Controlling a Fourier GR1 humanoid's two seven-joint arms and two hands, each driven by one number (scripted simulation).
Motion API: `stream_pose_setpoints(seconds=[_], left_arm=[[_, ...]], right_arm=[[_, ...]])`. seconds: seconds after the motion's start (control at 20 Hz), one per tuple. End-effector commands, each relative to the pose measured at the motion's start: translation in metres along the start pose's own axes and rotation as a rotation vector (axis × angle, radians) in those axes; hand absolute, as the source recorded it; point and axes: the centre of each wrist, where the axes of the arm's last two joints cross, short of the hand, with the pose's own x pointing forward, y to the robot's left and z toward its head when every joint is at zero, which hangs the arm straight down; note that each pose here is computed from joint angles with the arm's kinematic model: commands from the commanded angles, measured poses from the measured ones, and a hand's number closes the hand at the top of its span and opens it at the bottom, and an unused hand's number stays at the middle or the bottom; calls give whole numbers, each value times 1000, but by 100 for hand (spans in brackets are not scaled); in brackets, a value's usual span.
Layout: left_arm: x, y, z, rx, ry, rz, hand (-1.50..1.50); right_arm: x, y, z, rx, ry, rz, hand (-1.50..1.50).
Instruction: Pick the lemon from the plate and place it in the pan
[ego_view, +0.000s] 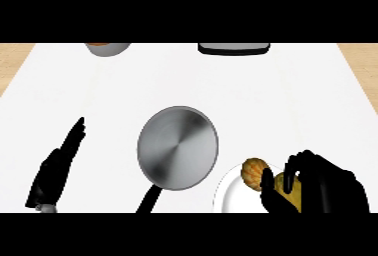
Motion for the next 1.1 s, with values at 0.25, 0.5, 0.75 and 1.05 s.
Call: stream_pose_setpoints(seconds=[0.25, 0.5, 0.75, 1.05], left_arm=[[6, -10, -5, -16, -9, -8, 0], [7, -3, 2, -25, -27, 3, 0], [17, -11, -15, -27, -29, 13, 0], [9, -14, -10, -43, -42, -10, 0]], right_arm=[[94, 18, -48, 38, -82, -195, 150], [120, 54, -73, 103, -33, -247, 150], [136, 86, -110, 179, -34, -270, 150], [134, 147, -121, 284, -30, -154, 150]])
